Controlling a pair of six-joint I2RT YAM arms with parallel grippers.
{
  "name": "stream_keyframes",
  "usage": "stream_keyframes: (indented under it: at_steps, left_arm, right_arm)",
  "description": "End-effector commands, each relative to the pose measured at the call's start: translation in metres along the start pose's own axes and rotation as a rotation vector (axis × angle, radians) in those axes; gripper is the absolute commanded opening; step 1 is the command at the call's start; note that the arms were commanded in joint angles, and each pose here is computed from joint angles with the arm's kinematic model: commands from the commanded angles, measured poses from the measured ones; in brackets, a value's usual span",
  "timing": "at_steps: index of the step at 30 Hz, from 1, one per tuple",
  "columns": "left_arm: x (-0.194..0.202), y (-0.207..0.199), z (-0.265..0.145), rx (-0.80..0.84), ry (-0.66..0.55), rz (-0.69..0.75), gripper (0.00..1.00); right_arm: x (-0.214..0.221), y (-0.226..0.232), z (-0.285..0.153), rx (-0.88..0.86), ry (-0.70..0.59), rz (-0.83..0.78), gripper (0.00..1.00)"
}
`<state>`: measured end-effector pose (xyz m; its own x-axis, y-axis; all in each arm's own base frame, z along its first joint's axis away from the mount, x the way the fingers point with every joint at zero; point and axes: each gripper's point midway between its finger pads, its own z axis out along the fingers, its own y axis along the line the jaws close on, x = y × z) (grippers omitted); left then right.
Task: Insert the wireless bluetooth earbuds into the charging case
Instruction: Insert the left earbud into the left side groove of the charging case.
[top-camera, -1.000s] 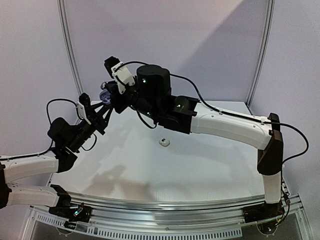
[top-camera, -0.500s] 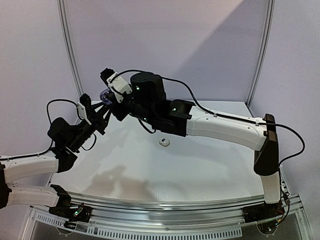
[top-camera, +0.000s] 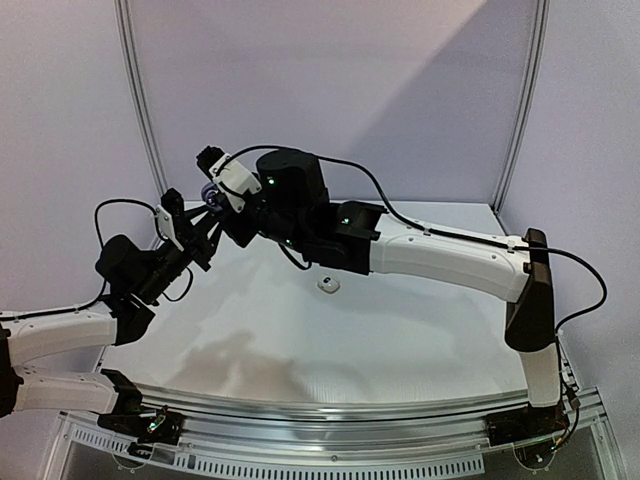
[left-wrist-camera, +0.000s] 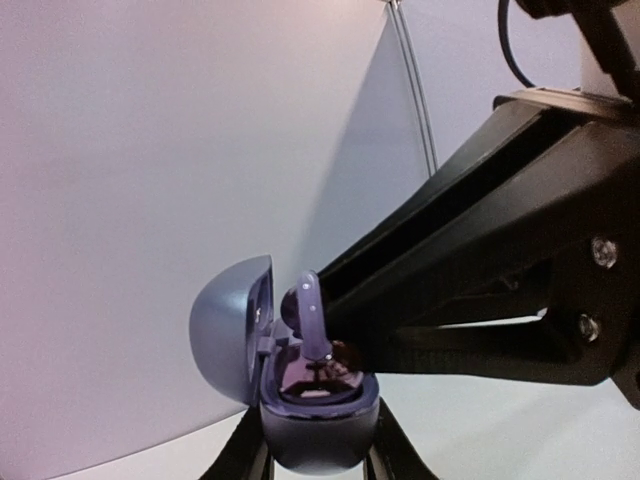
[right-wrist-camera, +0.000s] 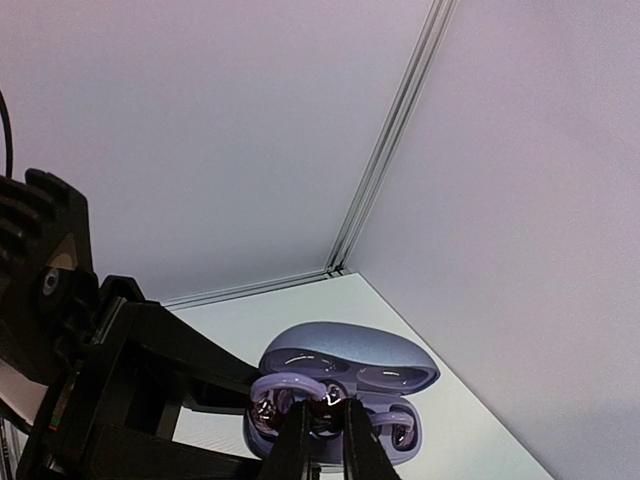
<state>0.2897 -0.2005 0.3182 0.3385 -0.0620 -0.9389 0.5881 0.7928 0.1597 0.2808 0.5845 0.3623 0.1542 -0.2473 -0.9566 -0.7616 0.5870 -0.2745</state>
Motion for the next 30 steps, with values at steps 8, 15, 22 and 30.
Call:
stream_keyframes:
  at_steps: [8, 15, 22, 30]
  left_arm:
    - [-0.018, -0.005, -0.001, 0.022, -0.07, 0.046, 0.0]
    - [-0.019, -0.005, -0.001, 0.022, -0.076, 0.061, 0.0]
    - [-0.022, -0.007, 0.0, 0.036, -0.082, 0.042, 0.0]
    - [-0.023, -0.007, 0.0, 0.038, -0.082, 0.042, 0.0]
  right_arm:
    - [0.041, 0.006, 0.008, -0.032, 0.131, -0.008, 0.0]
    - [0.045, 0.011, 0.008, -0.064, 0.144, 0.043, 0.05]
    - [0.051, 0.006, 0.01, -0.07, 0.164, 0.083, 0.07]
    - [0.061, 0.006, 0.01, -0.07, 0.195, 0.07, 0.07]
